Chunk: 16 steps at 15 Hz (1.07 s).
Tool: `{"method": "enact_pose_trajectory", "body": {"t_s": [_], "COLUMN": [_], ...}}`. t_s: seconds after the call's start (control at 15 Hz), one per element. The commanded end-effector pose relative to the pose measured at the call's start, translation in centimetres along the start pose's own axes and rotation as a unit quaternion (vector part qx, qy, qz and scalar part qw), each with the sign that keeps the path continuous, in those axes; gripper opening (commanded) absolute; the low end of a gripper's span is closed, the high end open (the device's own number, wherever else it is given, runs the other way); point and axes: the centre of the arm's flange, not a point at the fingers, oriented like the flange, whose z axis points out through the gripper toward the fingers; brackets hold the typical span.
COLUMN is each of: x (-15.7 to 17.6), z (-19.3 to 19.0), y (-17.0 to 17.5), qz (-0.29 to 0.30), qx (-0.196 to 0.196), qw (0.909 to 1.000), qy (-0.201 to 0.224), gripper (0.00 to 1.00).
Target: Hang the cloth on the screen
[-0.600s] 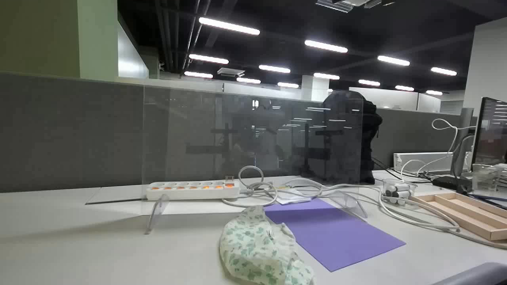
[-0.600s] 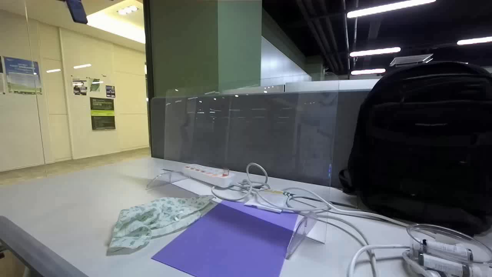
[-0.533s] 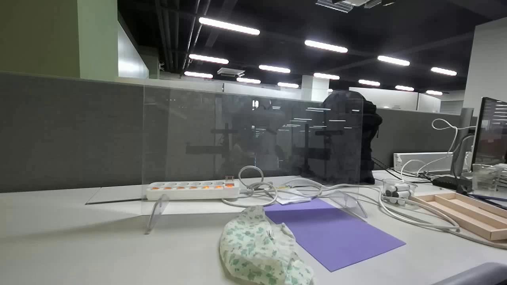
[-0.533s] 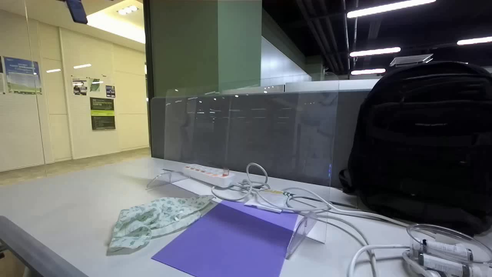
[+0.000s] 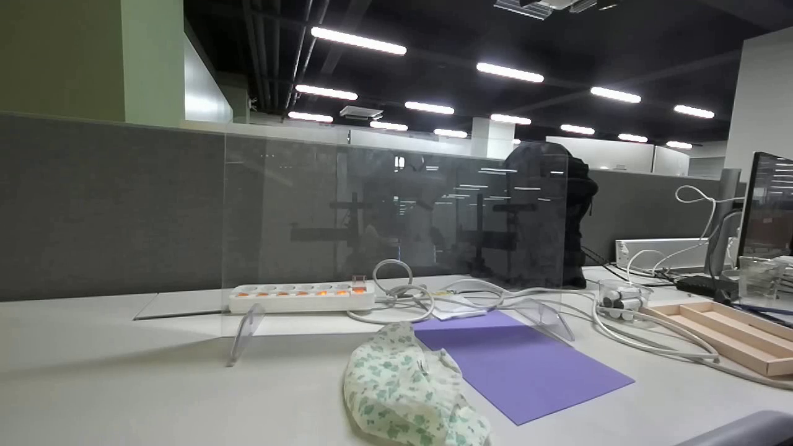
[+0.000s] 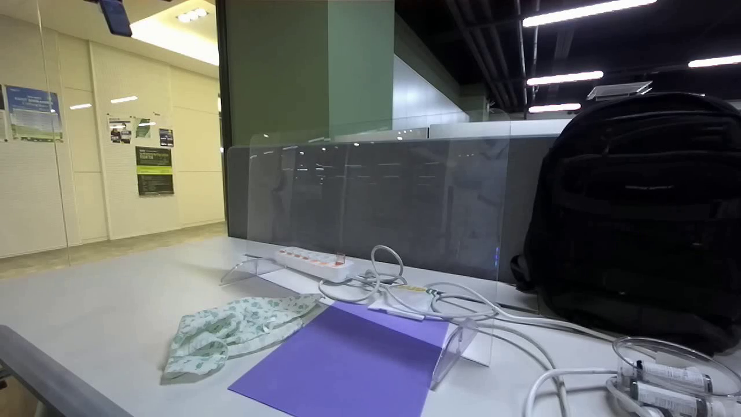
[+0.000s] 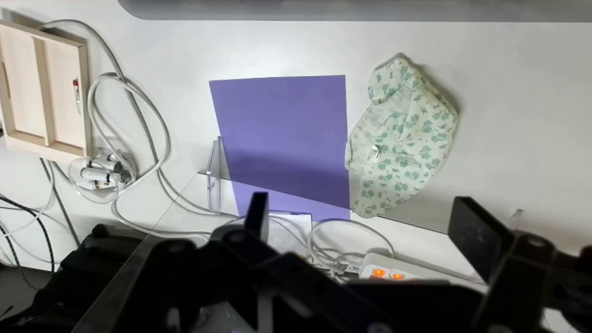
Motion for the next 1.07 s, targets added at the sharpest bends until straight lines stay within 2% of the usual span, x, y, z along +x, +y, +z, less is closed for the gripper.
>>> {"method": "enact_pose_trajectory", "body": {"t_s": [0.0, 0.27, 0.47, 0.6, 0.67, 0.8, 1.0], "x": [0.0, 1.6, 2.6, 3.0, 0.5, 0.9, 0.7], "z": [0.0, 3.2, 5.8, 6.9, 0.8, 2.7, 1.7], "y": [0.0, 0.1, -0.1, -0.1, 0.0, 0.0, -0.1], "qz": [0.0, 0.05, 0.045, 0.035, 0.008, 0.007, 0.006], "qx": [0.0, -0.028, -0.024, -0.005, 0.001, 0.0, 0.002], "qw": [1.0, 0.9981, 0.9986, 0.9993, 0.9999, 1.0, 0.9999], "qy": [0.0, 0.024, 0.014, -0.008, 0.01, 0.0, 0.008], "gripper": [1.0, 1.0, 1.0, 1.0, 1.0, 1.0, 1.0]}}
